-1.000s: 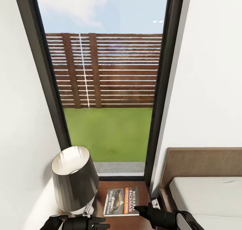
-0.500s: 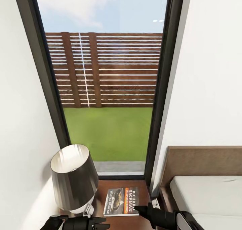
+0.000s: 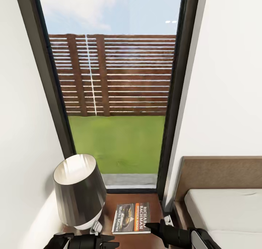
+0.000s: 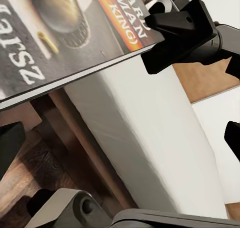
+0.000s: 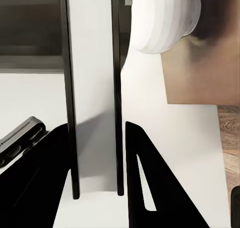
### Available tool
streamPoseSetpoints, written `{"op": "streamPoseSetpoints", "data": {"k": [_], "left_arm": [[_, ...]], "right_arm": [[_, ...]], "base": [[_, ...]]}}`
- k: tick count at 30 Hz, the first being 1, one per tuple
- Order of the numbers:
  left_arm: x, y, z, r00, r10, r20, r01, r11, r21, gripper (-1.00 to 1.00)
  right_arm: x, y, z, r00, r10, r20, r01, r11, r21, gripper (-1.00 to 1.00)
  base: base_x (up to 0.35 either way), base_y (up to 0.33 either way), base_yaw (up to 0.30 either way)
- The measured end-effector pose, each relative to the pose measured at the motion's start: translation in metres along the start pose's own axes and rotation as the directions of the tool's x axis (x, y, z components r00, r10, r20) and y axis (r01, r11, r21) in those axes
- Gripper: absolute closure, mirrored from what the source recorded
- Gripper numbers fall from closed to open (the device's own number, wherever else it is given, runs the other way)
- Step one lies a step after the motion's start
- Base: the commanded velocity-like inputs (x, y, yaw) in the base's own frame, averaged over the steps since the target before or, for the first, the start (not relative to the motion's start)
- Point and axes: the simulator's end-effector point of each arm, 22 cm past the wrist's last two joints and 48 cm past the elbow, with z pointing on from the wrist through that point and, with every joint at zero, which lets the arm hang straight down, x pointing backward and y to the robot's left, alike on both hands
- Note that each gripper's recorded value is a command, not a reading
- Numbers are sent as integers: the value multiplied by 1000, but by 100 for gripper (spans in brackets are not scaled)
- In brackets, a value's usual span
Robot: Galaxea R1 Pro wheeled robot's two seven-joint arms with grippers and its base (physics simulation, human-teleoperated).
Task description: In the bedroom, move the book from the bed onto either nightstand, and place the two sandals side by side next to the bed.
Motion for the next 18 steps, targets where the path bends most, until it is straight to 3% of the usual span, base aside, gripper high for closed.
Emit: {"op": "streamPoseSetpoints", "data": {"k": [18], "left_arm": [[14,24,7,1000,0,0,0,1000,-3,-100]], "right_arm": [[-1,-26,10,1000,-1,0,1,1000,0,100]], "base": [[0,0,0]]}}
